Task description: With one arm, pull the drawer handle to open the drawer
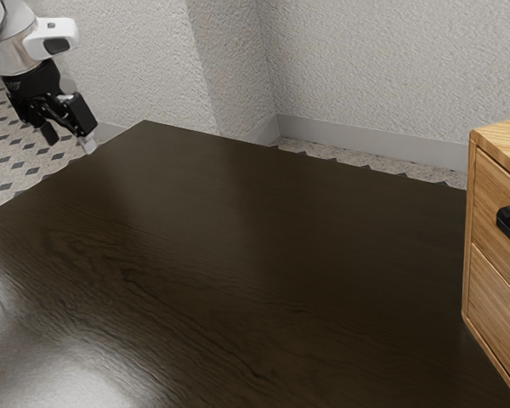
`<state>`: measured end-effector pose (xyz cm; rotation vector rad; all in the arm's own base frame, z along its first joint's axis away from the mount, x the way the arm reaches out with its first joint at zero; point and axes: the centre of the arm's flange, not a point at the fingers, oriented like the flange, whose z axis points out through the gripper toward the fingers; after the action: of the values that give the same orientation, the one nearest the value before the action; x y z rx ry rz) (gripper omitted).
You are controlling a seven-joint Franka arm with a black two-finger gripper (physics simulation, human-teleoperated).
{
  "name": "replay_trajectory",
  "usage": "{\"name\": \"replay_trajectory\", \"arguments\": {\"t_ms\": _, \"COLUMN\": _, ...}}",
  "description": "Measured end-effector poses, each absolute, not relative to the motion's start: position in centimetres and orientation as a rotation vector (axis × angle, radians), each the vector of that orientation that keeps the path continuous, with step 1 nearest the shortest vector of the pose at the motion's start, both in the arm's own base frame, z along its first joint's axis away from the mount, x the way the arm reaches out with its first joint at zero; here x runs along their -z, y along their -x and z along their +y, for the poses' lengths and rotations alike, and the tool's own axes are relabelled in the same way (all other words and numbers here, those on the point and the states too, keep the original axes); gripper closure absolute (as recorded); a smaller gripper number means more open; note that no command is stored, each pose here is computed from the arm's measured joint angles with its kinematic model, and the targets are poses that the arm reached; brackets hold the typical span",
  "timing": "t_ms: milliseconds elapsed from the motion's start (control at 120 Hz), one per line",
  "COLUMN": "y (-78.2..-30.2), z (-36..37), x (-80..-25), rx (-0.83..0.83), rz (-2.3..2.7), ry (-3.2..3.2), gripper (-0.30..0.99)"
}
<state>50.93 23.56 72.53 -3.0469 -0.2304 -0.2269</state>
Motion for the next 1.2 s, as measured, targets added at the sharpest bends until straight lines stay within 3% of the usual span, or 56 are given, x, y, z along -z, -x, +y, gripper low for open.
{"name": "replay_trajectory", "arguments": {"t_ms": 200, "y": -50.9, "z": 23.3, "x": -72.8, "rx": 0.233, "rz": -0.167, "ry": 3.050, "gripper": 0.02}}
{"name": "replay_trajectory", "arguments": {"t_ms": 292, "y": -46.1, "z": 20.5, "x": -81.3, "rx": 0.516, "rz": -0.056, "ry": 3.027, "gripper": 0.02}}
{"name": "replay_trajectory", "arguments": {"t_ms": 367, "y": -45.6, "z": 20.6, "x": -82.1, "rx": 0.561, "rz": -0.052, "ry": 3.039, "gripper": 0.02}}
{"name": "replay_trajectory", "arguments": {"t_ms": 525, "y": -49.1, "z": 20.7, "x": -78.8, "rx": 0.486, "rz": -0.045, "ry": 3.079, "gripper": 0.02}}
{"name": "replay_trajectory", "arguments": {"t_ms": 750, "y": -50.1, "z": 17.3, "x": -76.8, "rx": 0.384, "rz": 0.087, "ry": 3.155, "gripper": 0.02}}
{"name": "replay_trajectory", "arguments": {"t_ms": 817, "y": -48.7, "z": 15.0, "x": -75.6, "rx": 0.369, "rz": 0.196, "ry": 3.223, "gripper": 0.02}}
{"name": "replay_trajectory", "arguments": {"t_ms": 892, "y": -45.8, "z": 14.2, "x": -69.8, "rx": 0.170, "rz": 0.286, "ry": 3.254, "gripper": 0.02}}
{"name": "replay_trajectory", "arguments": {"t_ms": 967, "y": -44.9, "z": 13.0, "x": -67.5, "rx": 0.064, "rz": 0.357, "ry": 3.176, "gripper": 0.02}}
{"name": "replay_trajectory", "arguments": {"t_ms": 1083, "y": -43.1, "z": 13.0, "x": -67.9, "rx": 0.085, "rz": 0.310, "ry": 3.218, "gripper": 0.02}}
{"name": "replay_trajectory", "arguments": {"t_ms": 1200, "y": -40.4, "z": 5.5, "x": -70.1, "rx": 0.038, "rz": 0.351, "ry": 3.262, "gripper": 0.02}}
